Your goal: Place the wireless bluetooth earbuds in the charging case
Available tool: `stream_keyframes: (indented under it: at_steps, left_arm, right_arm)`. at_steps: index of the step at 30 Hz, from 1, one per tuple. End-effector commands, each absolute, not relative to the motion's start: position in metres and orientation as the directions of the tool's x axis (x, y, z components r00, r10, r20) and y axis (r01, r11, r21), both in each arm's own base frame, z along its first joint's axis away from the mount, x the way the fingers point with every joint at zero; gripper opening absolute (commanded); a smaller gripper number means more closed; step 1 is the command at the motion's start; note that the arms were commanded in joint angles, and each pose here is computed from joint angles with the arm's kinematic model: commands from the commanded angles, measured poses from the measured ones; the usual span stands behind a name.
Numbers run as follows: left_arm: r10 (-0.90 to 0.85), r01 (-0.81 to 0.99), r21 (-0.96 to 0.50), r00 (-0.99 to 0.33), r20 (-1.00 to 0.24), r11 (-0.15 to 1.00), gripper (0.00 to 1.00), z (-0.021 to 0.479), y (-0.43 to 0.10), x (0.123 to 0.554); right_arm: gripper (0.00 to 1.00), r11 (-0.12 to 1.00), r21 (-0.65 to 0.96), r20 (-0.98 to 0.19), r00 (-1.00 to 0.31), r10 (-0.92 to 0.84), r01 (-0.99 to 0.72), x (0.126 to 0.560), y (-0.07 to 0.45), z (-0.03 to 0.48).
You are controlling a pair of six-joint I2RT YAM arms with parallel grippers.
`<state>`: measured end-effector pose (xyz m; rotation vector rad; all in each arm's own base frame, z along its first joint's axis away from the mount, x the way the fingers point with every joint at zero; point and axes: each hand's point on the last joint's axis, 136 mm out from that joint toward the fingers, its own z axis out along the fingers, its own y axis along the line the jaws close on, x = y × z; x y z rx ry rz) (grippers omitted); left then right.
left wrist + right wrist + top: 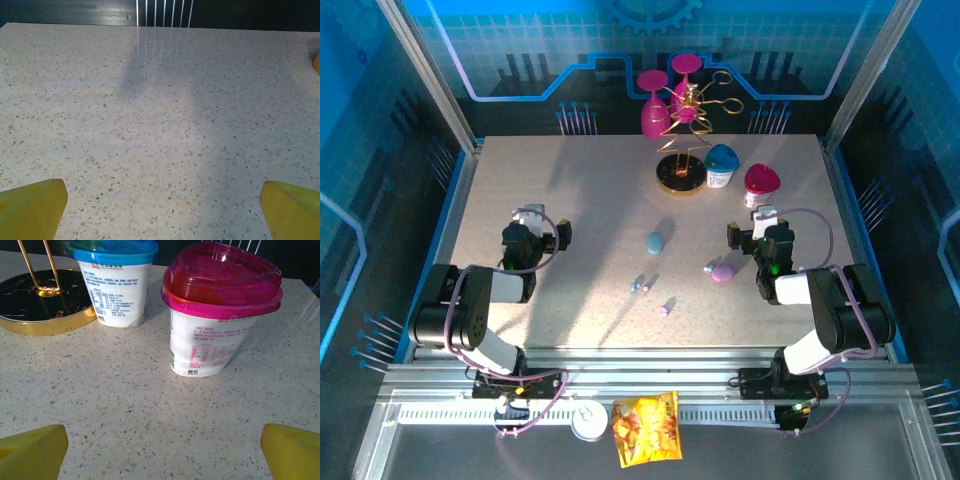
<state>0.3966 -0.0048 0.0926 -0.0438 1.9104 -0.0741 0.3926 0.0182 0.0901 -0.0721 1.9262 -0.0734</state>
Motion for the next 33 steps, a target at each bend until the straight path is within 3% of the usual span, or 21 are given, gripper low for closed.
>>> stream_keyframes:
  at_steps: [1,24,33]
  left_arm:
    - [-0.085,0.015,-0.095,-0.326,-0.942,0.995,0.99,0.097,-0.007,0.4]
    - [-0.077,0.025,-0.09,-0.316,-0.946,0.996,0.99,0.098,-0.009,0.397]
    - [0.071,0.048,0.063,-0.203,-0.977,0.997,0.99,0.158,-0.035,0.371]
  right_arm:
    - [1.0,0.995,-0.094,-0.945,-0.314,-0.096,-0.021,0.398,0.02,0.099]
    - [1.0,0.995,-0.091,-0.946,-0.31,-0.095,-0.026,0.398,0.02,0.1]
    - [1.0,0.988,-0.143,-0.953,-0.26,-0.155,-0.063,0.378,0.042,0.169]
